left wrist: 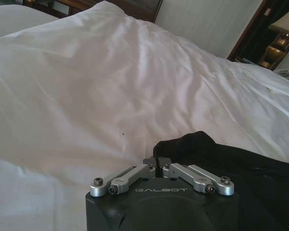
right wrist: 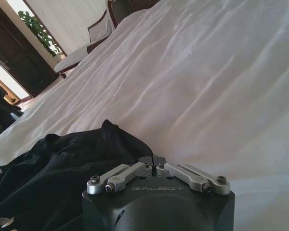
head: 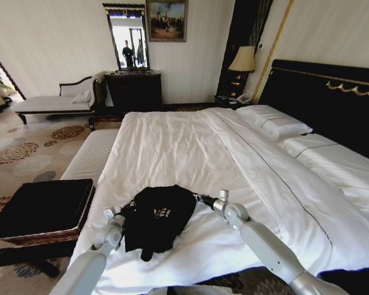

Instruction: Fold the clothes on the bed and place them into the basket.

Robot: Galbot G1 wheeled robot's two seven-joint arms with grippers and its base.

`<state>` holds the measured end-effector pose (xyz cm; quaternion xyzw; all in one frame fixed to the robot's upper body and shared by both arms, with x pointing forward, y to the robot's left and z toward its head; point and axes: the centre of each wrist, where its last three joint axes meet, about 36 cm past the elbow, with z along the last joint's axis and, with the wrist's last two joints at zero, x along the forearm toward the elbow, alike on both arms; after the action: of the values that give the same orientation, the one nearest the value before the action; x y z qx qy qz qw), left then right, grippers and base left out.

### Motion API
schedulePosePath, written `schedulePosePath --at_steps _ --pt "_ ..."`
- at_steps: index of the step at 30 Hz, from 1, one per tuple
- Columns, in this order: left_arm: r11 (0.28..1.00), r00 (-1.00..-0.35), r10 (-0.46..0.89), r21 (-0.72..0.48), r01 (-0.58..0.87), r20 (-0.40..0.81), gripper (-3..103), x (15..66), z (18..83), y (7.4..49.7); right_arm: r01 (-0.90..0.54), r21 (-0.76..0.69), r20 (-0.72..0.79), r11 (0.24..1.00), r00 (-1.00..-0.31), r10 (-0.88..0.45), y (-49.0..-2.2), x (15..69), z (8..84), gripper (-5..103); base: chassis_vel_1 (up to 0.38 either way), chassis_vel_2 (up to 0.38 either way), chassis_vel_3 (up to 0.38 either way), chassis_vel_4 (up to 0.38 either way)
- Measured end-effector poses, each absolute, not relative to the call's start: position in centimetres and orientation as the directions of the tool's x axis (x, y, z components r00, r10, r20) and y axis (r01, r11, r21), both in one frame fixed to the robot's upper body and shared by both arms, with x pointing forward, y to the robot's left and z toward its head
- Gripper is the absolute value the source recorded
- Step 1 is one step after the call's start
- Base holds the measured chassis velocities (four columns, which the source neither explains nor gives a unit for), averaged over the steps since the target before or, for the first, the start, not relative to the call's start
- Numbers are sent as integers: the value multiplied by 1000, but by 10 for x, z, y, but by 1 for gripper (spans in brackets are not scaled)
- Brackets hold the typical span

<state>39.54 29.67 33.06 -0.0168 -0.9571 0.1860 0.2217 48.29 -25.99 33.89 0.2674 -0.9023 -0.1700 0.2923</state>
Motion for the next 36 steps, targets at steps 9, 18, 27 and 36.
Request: schedulePosePath --at_steps 9,18,27,36 --pt "945 -931 139 -327 23 338 1 390 363 296 -412 459 378 787 -712 -592 -254 480 368 0 0 0 0 0" --pt "941 -964 214 -299 160 158 1 399 456 306 -491 418 243 765 -750 -615 -253 473 451 0 0 0 0 0" --pt "938 -962 273 -229 259 31 1 400 538 314 -539 356 98 764 -791 -604 -256 486 543 0 0 0 0 0" --pt "946 -957 250 -173 274 -144 1 373 644 333 -636 313 -31 705 -749 -662 -236 511 633 0 0 0 0 0"
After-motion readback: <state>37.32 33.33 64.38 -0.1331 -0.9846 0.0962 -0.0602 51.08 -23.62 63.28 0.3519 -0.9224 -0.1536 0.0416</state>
